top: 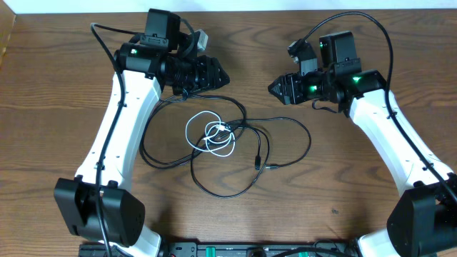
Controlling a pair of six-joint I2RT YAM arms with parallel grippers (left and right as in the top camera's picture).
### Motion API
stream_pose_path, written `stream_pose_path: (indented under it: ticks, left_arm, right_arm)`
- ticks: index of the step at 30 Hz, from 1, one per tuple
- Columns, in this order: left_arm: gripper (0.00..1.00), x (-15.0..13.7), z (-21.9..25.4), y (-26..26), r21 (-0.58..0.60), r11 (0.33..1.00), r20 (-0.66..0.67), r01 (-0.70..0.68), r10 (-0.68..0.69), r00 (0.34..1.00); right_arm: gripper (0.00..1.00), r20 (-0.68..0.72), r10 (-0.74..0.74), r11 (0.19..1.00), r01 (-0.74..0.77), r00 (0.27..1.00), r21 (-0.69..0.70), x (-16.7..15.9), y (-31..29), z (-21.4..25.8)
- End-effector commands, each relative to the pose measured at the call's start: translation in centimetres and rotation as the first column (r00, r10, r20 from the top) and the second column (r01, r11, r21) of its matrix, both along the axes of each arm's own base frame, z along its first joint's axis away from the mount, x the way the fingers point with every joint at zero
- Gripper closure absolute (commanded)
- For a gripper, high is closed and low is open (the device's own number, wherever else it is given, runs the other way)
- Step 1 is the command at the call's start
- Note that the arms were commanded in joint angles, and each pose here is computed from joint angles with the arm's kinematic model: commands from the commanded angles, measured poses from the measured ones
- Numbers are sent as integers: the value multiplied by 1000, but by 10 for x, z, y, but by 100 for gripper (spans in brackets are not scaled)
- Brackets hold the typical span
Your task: Untangle cables
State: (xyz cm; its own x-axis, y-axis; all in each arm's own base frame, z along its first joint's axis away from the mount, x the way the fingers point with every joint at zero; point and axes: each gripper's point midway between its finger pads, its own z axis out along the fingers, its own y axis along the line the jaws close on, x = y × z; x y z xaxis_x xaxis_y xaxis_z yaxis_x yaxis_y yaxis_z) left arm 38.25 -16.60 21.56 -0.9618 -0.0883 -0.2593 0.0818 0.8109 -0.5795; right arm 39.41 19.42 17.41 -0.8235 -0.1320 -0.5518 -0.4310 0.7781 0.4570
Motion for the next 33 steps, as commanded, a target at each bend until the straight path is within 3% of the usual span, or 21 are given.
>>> stream_pose_path:
  ticks: [1, 8, 13, 26, 33]
  left_arm:
    - [34, 6, -6, 9, 76, 997, 26, -10, 8, 1000]
    - [27, 3, -9, 11, 120, 991, 59, 62, -69, 996]
    - [21, -14, -16, 16, 166, 973, 28, 160, -167, 986]
    - [31, -52, -69, 18, 199, 934, -102, 296, -281, 954]
    - [31, -46, -95, 36, 313, 911, -98, 269, -251, 963]
  right_arm:
    - [37, -5, -11, 1000, 11, 1000, -3, 2, -4, 0]
    - [27, -14, -26, 1000, 26, 1000, -18, 1, -7, -3]
    - [20, -32, -46, 999, 45, 998, -8, 1, -7, -3]
    - [19, -84, -57, 998, 56, 995, -18, -7, -9, -9]
    - [18, -88, -57, 998, 56, 994, -19, -8, -9, -10]
